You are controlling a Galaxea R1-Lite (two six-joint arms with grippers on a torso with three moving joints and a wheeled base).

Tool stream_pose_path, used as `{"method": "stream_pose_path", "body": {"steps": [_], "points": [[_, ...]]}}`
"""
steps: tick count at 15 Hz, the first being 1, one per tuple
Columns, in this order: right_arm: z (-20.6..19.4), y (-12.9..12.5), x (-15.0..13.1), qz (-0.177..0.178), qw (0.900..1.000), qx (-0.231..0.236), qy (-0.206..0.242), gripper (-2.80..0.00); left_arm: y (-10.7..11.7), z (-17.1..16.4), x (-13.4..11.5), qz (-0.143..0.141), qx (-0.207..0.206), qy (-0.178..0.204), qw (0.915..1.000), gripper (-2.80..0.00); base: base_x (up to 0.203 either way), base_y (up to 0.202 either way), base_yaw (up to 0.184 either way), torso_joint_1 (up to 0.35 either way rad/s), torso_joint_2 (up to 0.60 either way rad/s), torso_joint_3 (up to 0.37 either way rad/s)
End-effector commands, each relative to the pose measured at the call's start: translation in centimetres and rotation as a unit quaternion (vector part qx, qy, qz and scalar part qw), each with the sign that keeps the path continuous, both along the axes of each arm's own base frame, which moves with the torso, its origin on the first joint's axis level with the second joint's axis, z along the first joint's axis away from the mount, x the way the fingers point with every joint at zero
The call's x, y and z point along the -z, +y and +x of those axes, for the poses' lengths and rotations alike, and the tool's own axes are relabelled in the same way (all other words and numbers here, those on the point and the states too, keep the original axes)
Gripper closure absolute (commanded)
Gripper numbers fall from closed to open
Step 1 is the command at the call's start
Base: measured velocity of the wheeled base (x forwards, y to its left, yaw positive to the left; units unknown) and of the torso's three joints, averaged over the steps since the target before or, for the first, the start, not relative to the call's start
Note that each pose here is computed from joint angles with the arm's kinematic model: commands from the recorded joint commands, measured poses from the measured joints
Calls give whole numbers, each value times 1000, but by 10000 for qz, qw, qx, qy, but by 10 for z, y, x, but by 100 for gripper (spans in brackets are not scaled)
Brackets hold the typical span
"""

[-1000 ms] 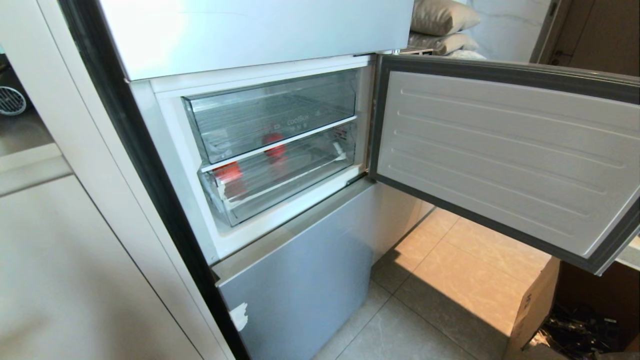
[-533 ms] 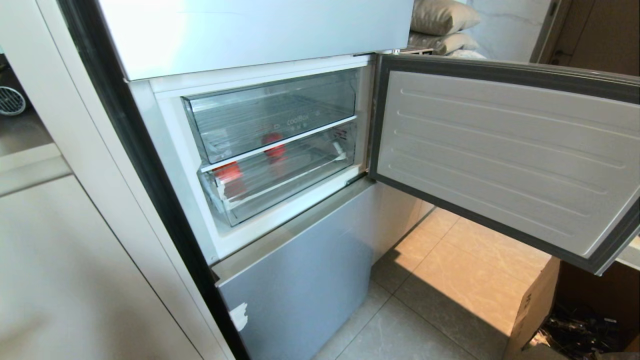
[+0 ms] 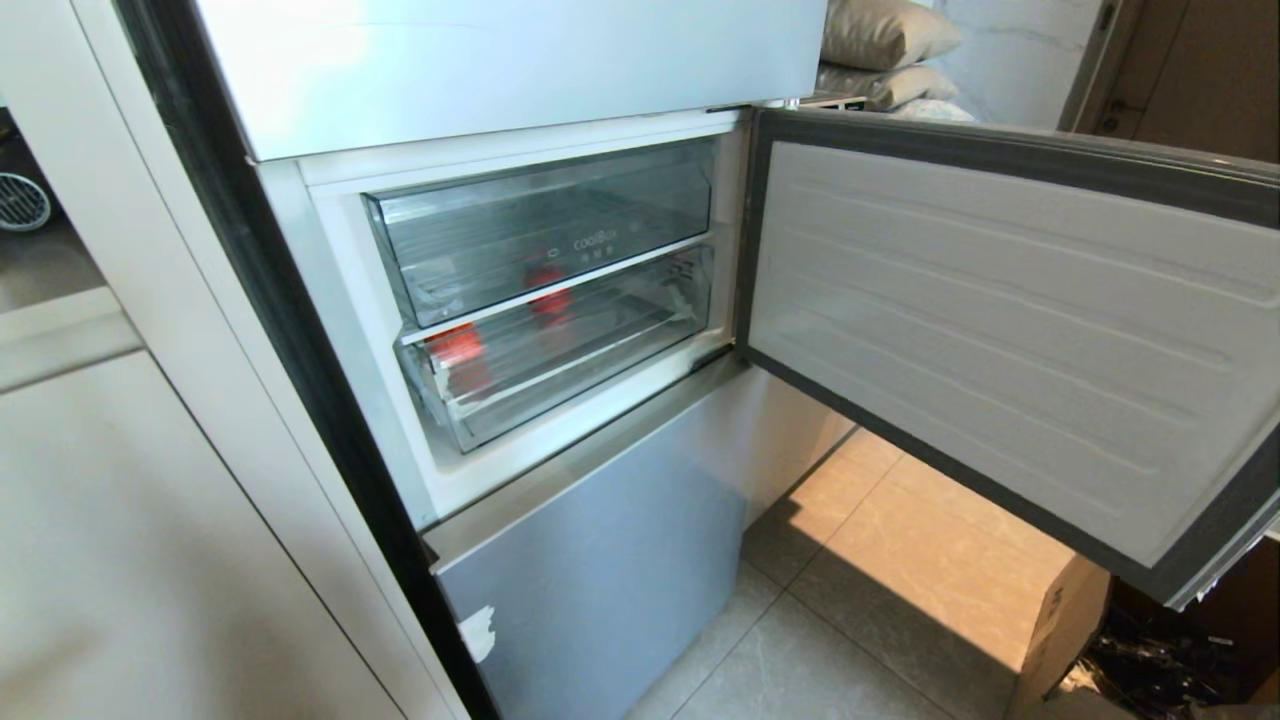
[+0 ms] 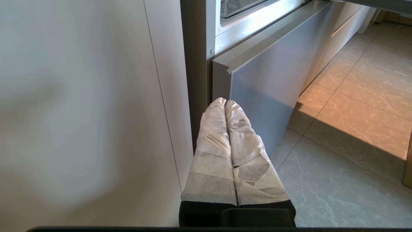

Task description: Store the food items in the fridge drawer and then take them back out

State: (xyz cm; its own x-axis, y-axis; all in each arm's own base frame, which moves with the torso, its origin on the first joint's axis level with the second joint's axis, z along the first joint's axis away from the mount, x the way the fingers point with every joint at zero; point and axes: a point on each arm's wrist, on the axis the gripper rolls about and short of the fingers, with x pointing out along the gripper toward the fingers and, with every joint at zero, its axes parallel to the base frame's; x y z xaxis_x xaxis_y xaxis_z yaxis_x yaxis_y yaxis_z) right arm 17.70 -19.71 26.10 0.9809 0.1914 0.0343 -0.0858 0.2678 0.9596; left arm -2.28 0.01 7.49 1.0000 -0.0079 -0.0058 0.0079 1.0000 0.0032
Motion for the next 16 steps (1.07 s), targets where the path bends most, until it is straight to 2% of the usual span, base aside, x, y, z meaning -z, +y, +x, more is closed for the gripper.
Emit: {"method": "stream_pose_path", "body": {"steps": [1,3,4,5,6,8,9,10,11,12,13,15,16], "points": [[-47,61,-38,-709,9959,-49,-563,0,0,0,0,-1,-1,2,10000,0,0,0,0,0,0,0],[-82,106,-56,-1198,9878,-25,-996,0,0,0,0,-1,-1,2,10000,0,0,0,0,0,0,0],[-96,123,-66,-1483,9807,95,-1271,0,0,0,0,-1,-1,2,10000,0,0,0,0,0,0,0],[-107,134,-78,-1818,9691,323,-1633,0,0,0,0,-1,-1,2,10000,0,0,0,0,0,0,0],[-110,138,-89,-2026,9595,499,-1892,0,0,0,0,-1,-1,2,10000,0,0,0,0,0,0,0],[-101,123,-105,-2091,9517,803,-2099,0,0,0,0,-1,-1,2,10000,0,0,0,0,0,0,0],[-90,108,-104,-1999,9536,957,-2038,0,0,0,0,-1,-1,2,10000,0,0,0,0,0,0,0],[-80,94,-99,-2066,9504,1263,-1954,0,0,0,0,-1,-1,2,10000,0,0,0,0,0,0,0],[-70,83,-91,-2384,9383,1711,-1831,0,0,0,0,-1,-1,2,10000,0,0,0,0,0,0,0],[-52,72,-81,-2464,9283,2266,-1618,0,0,0,0,-1,-1,2,10000,0,0,0,0,0,0,0],[-28,67,-67,-2549,9236,2540,-1321,0,0,0,0,-1,-1,2,10000,0,0,0,0,0,0,0],[16,79,-34,-2796,9278,2348,-764,0,0,0,0,-1,-1,2,10000,0,0,0,0,0,0,0],[35,98,-20,-2884,9365,1885,-644,0,0,0,0,-1,-1,2,10000,0,0,0,0,0,0,0]]}}
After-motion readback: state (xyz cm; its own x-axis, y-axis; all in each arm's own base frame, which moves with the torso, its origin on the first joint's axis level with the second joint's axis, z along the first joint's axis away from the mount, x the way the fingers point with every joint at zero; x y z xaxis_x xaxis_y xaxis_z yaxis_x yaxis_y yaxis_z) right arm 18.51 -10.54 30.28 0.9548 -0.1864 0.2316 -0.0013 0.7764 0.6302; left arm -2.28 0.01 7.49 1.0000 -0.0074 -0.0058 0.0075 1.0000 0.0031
